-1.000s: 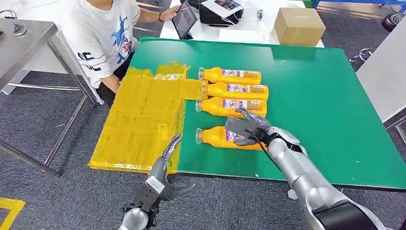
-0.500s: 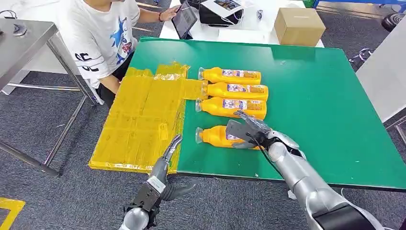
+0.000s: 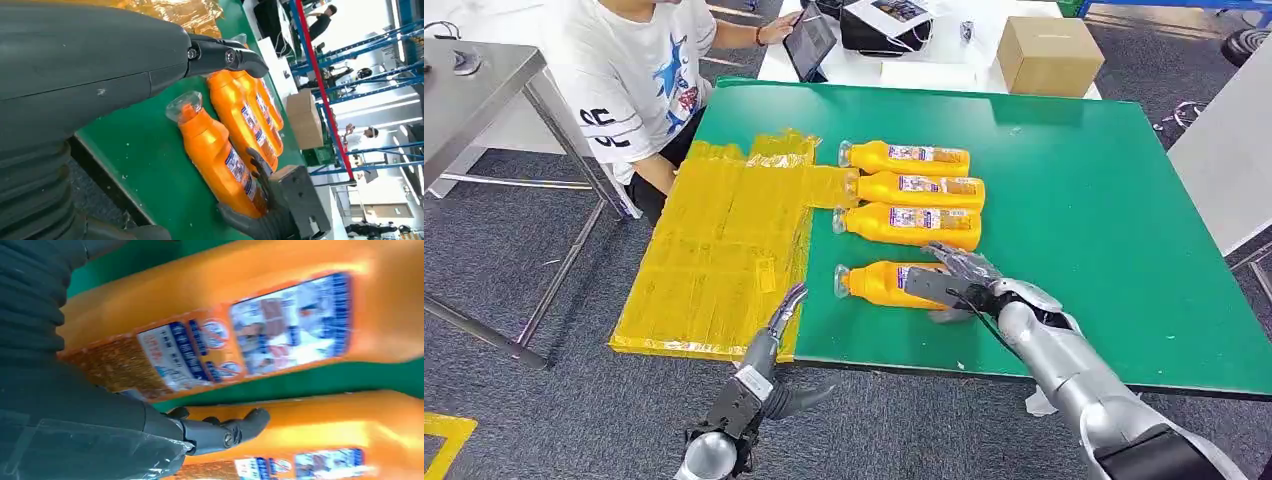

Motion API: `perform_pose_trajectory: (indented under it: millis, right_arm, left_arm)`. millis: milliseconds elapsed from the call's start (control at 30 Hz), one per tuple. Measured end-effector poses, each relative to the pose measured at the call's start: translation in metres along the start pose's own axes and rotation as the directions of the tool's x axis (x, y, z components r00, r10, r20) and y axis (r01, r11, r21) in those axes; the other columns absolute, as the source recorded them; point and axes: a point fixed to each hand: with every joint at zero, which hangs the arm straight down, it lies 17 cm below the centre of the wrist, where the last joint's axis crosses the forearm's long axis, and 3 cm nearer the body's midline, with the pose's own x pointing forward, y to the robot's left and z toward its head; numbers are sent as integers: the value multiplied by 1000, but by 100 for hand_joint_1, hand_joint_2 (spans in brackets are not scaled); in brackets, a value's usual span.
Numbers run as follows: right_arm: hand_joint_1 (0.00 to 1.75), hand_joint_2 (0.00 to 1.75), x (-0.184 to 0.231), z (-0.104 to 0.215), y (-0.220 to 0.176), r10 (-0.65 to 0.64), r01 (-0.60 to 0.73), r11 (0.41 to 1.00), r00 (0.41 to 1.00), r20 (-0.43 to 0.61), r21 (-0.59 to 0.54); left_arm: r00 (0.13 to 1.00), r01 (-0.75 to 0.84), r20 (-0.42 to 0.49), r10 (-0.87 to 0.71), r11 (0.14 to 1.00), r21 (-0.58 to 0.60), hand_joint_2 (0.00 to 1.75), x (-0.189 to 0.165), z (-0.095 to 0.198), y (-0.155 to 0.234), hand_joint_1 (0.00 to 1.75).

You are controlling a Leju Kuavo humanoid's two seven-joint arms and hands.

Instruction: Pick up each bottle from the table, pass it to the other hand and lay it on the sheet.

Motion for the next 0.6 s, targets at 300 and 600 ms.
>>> perform_pose_trajectory:
  millis: [300, 600]
  right_arm:
    - [0, 175, -26, 6, 7, 84, -81, 995, 994, -67, 54]
    - [9, 175, -45, 12, 15, 138, -127, 986, 984, -115, 105]
  left_arm:
    - [1000, -2, -11, 2, 1000, -8, 175, -3, 0, -3, 0]
    - [1000, -14, -23, 13, 1000, -11, 175, -6, 1, -4, 0]
